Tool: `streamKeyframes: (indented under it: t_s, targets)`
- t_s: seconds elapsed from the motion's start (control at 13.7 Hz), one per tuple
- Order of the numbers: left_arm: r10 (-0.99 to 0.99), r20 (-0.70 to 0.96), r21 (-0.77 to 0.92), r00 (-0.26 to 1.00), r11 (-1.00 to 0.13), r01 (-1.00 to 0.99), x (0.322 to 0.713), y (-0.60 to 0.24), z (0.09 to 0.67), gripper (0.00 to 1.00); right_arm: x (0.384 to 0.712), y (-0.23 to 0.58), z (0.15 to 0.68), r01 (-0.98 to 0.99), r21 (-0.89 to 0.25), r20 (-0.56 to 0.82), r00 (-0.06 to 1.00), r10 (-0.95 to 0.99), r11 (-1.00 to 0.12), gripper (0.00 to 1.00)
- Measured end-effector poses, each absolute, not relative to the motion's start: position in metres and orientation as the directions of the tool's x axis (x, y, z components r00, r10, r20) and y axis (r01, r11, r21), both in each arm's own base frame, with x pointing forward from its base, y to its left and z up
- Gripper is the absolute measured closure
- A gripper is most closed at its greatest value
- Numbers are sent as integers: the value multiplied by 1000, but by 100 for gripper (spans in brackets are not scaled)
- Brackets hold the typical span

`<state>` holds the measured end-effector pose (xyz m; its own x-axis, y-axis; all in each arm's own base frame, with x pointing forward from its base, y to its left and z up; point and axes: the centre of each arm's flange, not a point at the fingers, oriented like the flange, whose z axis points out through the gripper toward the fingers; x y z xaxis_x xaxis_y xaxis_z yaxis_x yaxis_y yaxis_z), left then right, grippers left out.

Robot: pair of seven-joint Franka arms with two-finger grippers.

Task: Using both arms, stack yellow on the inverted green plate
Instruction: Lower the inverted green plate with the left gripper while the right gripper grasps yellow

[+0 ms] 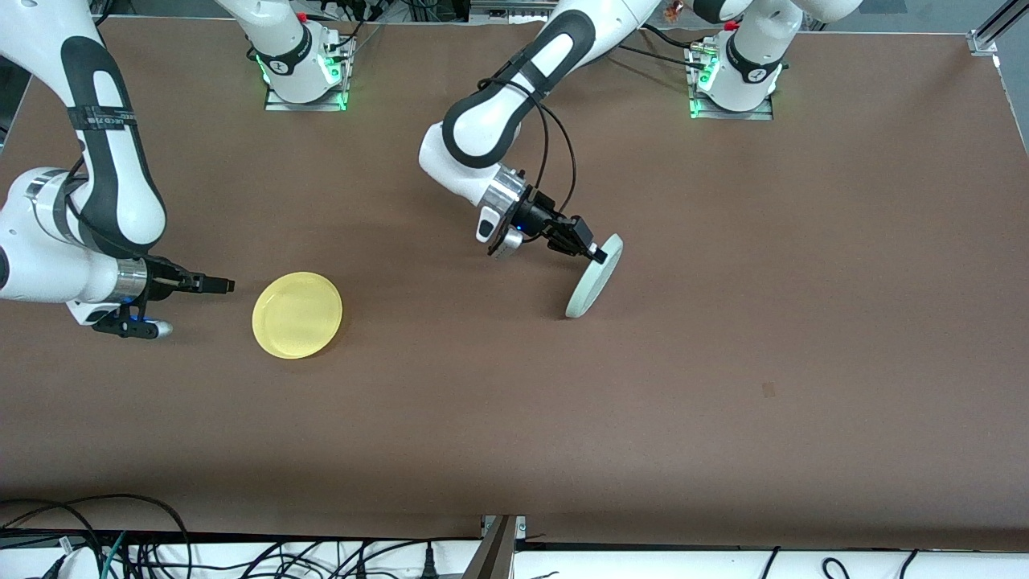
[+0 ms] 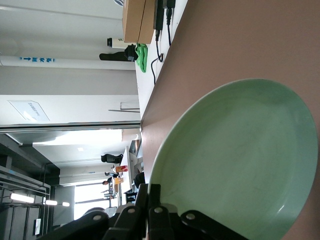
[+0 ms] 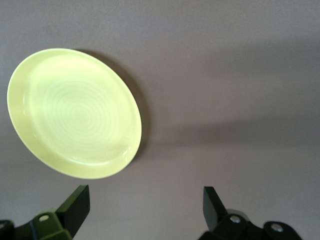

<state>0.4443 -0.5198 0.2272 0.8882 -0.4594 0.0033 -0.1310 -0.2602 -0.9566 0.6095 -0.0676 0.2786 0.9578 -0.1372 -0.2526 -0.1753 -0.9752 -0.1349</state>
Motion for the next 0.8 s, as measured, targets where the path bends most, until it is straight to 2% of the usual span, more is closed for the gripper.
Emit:
streamKeyframes:
  t_s: [0.36, 0.58, 0.8]
  targets:
    - [-479, 20, -961, 878, -252, -115, 428, -533, 216, 97, 604, -68, 234, -236, -163, -232, 953, -195, -958, 0]
    - [-490, 43, -951, 871, -286, -114, 427, -542, 220, 97, 604, -69, 209, -248, -154, -196, 956, -217, -956, 0]
    - [-470, 51, -915, 881, -376, -148, 424, -554, 225, 71, 604, -68, 194, -246, -153, -157, 962, -223, -957, 0]
